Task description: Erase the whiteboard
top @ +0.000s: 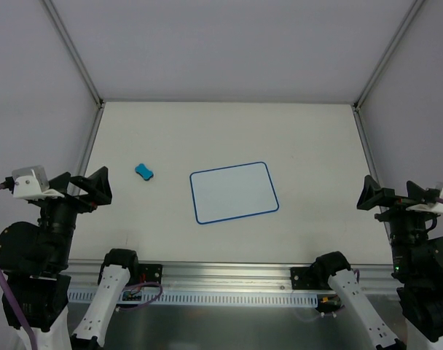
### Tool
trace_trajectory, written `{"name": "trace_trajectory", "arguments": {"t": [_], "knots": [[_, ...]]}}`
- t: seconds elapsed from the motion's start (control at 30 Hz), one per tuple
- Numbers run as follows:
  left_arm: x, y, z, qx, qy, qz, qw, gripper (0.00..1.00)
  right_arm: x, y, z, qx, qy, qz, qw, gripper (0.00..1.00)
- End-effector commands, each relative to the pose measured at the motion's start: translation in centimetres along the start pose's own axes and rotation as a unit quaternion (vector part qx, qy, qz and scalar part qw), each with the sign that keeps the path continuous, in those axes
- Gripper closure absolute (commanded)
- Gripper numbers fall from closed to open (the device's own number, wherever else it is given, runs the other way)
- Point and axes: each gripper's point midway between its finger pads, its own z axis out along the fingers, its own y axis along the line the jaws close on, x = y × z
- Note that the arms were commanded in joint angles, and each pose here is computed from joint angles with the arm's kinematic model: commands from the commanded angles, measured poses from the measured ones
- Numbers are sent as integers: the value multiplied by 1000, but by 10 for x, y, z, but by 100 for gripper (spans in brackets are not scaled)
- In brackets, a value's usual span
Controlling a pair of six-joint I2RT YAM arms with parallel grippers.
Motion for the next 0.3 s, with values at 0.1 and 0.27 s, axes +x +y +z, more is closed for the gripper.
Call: {"name": "trace_trajectory", "arguments": {"t": [0.1, 0.27], "knots": [[-5, 5, -4, -9, -10, 8, 1000, 1, -7, 0, -1, -3, -11, -3, 1000, 1], [-5, 6, -4, -13, -10, 8, 1000, 1, -5, 3, 1, -9, -8, -3, 1000, 1]]}}
